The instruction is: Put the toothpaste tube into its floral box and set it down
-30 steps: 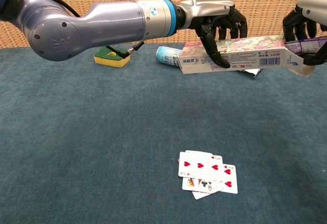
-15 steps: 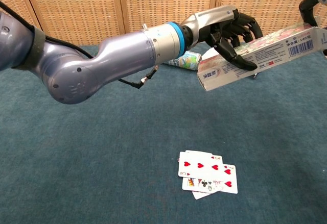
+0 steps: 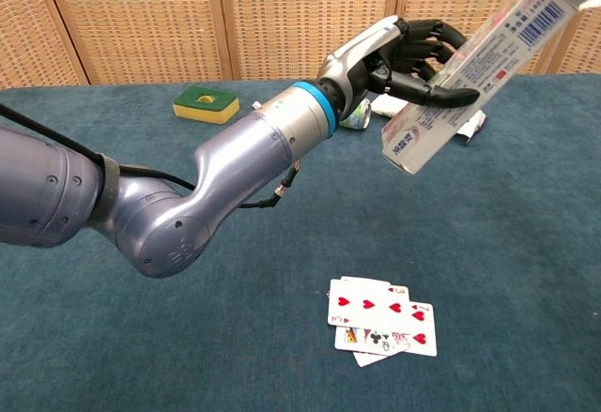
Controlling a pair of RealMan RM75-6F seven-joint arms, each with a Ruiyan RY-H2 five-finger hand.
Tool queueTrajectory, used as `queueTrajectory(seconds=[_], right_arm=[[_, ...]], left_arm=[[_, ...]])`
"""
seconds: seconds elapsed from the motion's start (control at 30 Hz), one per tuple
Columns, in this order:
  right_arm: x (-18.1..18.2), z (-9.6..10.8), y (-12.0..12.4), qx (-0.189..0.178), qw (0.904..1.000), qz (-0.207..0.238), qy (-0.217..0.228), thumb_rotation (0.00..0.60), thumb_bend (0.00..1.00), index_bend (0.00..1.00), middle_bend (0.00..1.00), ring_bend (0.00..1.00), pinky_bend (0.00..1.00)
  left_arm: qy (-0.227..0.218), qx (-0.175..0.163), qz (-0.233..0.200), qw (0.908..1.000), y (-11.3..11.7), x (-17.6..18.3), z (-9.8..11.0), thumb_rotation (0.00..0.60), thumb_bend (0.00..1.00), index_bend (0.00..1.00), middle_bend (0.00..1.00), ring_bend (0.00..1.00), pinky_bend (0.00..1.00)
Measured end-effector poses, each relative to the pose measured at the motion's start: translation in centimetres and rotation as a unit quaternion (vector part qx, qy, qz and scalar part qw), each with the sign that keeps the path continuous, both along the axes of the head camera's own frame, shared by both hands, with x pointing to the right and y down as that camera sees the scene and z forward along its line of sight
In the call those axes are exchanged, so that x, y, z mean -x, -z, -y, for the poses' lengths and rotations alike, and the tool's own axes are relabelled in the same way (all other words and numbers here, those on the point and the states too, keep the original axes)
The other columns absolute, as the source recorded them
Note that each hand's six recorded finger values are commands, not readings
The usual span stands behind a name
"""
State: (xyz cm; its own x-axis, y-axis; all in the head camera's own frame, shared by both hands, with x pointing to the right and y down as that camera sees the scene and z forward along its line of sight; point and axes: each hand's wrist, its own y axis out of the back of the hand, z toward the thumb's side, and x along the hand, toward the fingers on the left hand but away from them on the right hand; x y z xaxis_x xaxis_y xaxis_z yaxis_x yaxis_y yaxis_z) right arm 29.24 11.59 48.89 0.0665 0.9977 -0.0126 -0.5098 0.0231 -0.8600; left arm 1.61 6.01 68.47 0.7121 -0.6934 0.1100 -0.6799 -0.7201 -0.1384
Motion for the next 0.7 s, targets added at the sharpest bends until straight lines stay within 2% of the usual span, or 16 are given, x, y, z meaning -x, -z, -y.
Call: queueTrajectory(seconds=[0.17, 0.3, 0.43, 0.53, 0.6, 0.7], right_arm=[[-2.9, 1.3, 0.6, -0.015, 0.9995, 0.007, -0.025, 0.6, 0.0, 0.0, 0.0, 0.0, 0.0], [-5.2, 2.3, -0.2, -0.008, 0.999, 0.027, -0.034, 0.6, 0.0, 0.0, 0.0, 0.0, 0.0], [-7.5, 3.2, -1.3, 0.003, 0.9979, 0.053, -0.036, 0.6, 0.0, 0.0, 0.0, 0.0, 0.0], [-9.2, 3.7, -2.4, 0.017, 0.9967, 0.067, -0.042, 0.6, 0.0, 0.0, 0.0, 0.0, 0.0], [-10.2, 3.9, -3.3, 0.027, 0.9961, 0.069, -0.047, 0.6, 0.0, 0.0, 0.0, 0.0, 0.0], [-11.1, 4.0, -4.4, 0.038, 0.9952, 0.071, -0.056, 0.6, 0.0, 0.0, 0.0, 0.0, 0.0]], left_arm=[[0.039, 0.01, -0.038, 0.9984, 0.3, 1.1, 1.0, 0.6, 0.34, 0.57, 0.52, 0.51, 0.51], [0.062, 0.023, -0.067, 0.9955, 0.5, 2.1, 1.7, 0.6, 0.35, 0.57, 0.5, 0.51, 0.51], [0.101, 0.046, -0.115, 0.9873, 1.0, 3.6, 2.7, 0.6, 0.36, 0.55, 0.4, 0.42, 0.51], [0.126, 0.067, -0.142, 0.9794, 1.0, 4.6, 3.2, 0.6, 0.36, 0.49, 0.35, 0.4, 0.51], [0.117, 0.069, -0.13, 0.9822, 0.7, 4.7, 3.2, 0.6, 0.36, 0.44, 0.34, 0.39, 0.51], [0.077, 0.067, -0.099, 0.9899, 0.0, 4.8, 2.8, 0.6, 0.36, 0.32, 0.29, 0.35, 0.5]])
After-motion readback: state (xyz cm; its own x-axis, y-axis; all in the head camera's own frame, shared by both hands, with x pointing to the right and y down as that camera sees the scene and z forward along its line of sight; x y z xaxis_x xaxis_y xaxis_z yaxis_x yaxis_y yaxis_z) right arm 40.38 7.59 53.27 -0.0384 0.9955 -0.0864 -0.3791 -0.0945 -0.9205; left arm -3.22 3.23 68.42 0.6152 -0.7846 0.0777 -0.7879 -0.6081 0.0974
